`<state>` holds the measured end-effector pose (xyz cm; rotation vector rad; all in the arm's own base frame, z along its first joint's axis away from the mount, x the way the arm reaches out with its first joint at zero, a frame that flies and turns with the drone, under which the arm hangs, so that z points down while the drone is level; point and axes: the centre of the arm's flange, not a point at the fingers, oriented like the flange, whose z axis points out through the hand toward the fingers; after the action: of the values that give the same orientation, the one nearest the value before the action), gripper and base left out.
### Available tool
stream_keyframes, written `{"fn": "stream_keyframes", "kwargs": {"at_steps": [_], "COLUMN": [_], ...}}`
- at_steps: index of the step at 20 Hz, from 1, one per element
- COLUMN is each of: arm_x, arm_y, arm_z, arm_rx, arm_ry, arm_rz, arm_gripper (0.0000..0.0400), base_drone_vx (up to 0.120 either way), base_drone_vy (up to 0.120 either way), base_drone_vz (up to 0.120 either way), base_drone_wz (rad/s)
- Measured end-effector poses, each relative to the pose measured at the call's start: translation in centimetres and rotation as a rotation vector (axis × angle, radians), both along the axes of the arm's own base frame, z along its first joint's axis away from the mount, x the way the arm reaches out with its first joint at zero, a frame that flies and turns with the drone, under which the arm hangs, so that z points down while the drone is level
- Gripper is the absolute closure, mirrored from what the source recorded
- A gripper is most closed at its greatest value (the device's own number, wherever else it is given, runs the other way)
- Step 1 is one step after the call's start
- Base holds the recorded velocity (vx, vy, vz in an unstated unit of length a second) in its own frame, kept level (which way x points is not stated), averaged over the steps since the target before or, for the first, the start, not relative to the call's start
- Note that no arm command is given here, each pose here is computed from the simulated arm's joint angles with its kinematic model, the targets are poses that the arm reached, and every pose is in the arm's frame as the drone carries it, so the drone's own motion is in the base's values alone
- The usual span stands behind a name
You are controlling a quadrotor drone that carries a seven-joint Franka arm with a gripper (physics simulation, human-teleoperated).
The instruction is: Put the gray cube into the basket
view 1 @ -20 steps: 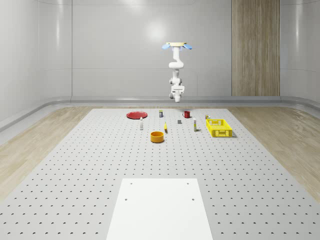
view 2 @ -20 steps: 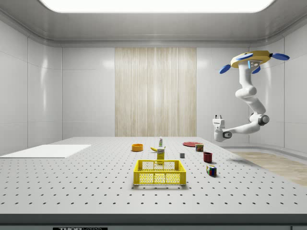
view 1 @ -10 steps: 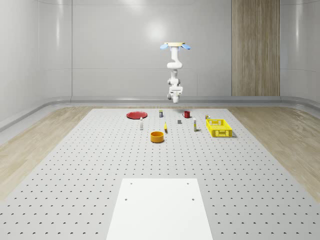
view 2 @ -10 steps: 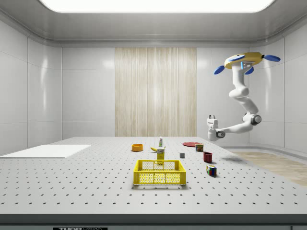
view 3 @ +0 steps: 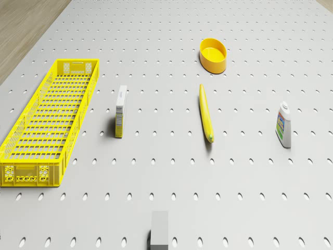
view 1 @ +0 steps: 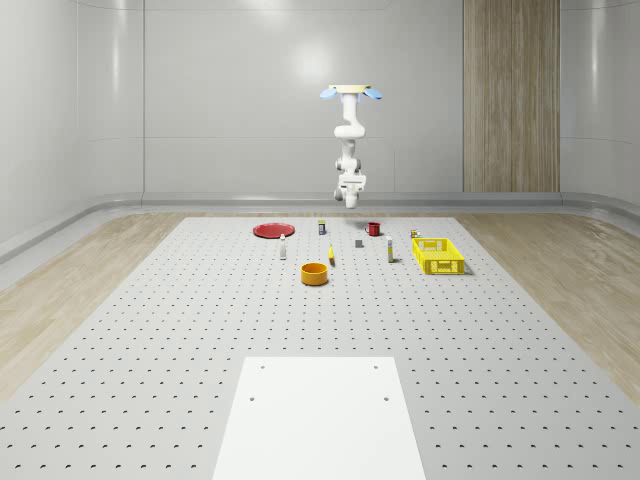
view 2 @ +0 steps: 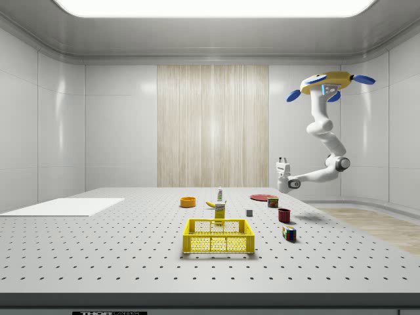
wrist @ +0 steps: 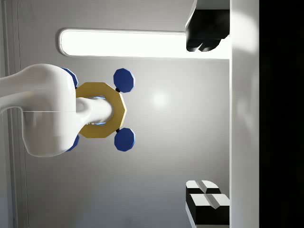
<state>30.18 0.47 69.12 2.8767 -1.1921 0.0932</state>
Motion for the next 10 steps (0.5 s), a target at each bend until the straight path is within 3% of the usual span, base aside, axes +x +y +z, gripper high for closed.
{"fn": "stream_keyframes", "kwargs": {"at_steps": [7, 10], "arm_x": [-0.05, -0.06], "arm_y": [1.1, 2.0], "arm_z": [-0.1, -0.3], "arm_rx": [-0.107, -0.208], "arm_ry": [-0.0052, -0.0073], "arm_rz": [-0.003, -0.006], "arm_gripper": [0.0, 0.0], "base_drone_vx": [0.12, 0.12], "base_drone_vy": [0.0, 0.0], "base_drone_vz": [0.0, -0.12], "base_drone_wz": [0.0, 0.0]}}
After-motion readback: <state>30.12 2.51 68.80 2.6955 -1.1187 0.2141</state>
